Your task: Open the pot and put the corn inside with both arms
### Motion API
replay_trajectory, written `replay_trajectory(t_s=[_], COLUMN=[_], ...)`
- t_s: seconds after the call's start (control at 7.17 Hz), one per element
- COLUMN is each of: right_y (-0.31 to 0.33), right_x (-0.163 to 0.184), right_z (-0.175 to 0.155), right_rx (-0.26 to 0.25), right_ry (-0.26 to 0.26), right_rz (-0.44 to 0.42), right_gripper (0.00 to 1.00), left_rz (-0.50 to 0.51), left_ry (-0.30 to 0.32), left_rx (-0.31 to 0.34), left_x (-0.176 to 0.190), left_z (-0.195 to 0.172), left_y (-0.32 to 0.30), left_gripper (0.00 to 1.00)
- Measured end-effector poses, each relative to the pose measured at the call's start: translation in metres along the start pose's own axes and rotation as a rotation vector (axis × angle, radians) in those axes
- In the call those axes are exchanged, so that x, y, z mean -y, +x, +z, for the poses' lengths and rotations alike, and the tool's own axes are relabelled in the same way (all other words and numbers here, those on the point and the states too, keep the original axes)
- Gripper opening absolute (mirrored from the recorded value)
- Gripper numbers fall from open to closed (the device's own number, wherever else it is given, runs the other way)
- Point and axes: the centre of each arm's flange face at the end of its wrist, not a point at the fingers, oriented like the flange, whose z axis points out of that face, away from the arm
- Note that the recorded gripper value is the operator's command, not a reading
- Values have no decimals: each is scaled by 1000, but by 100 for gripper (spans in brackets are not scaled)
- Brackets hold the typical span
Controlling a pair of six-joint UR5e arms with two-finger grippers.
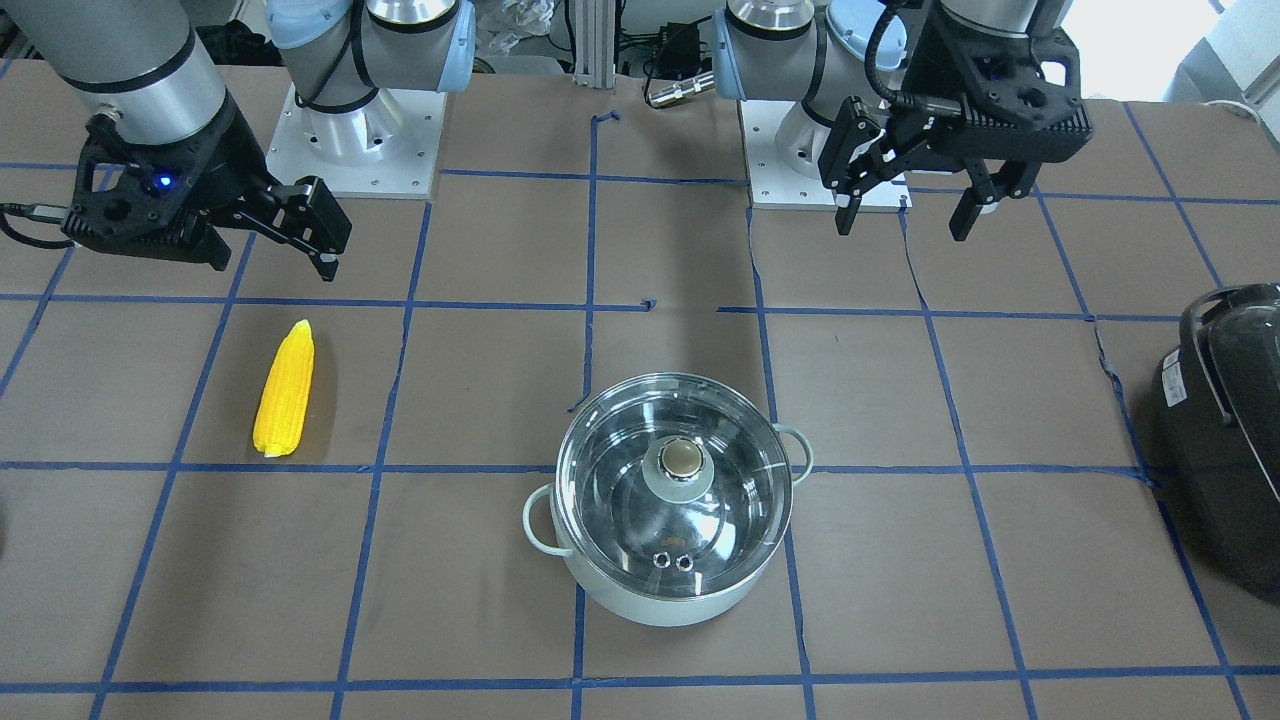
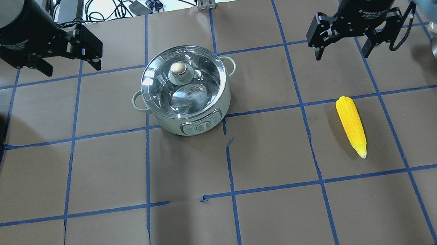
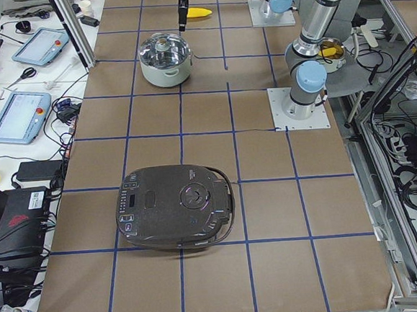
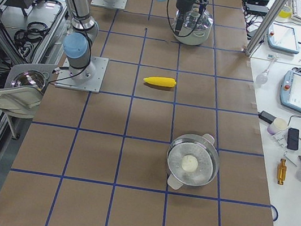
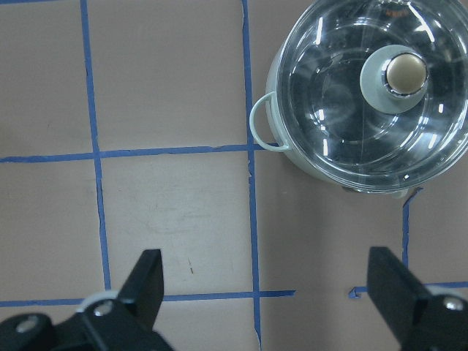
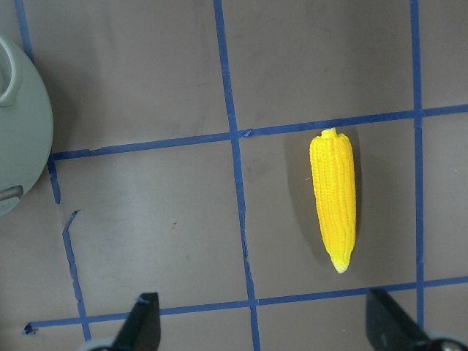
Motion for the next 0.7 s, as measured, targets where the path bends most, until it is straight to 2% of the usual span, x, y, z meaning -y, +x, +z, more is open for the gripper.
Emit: replay_trajectory(t_s=[0.7], right_y=[-2], right_x=[-1], right_z=[1], right_rx=[6], right_ry=[-3], right_rz=[-3], right_gripper=[100], left_rz=[0], left_ry=[-1], left_rx=[1], left_x=[0], left_z=[0], left_y=[0], left_gripper=[100])
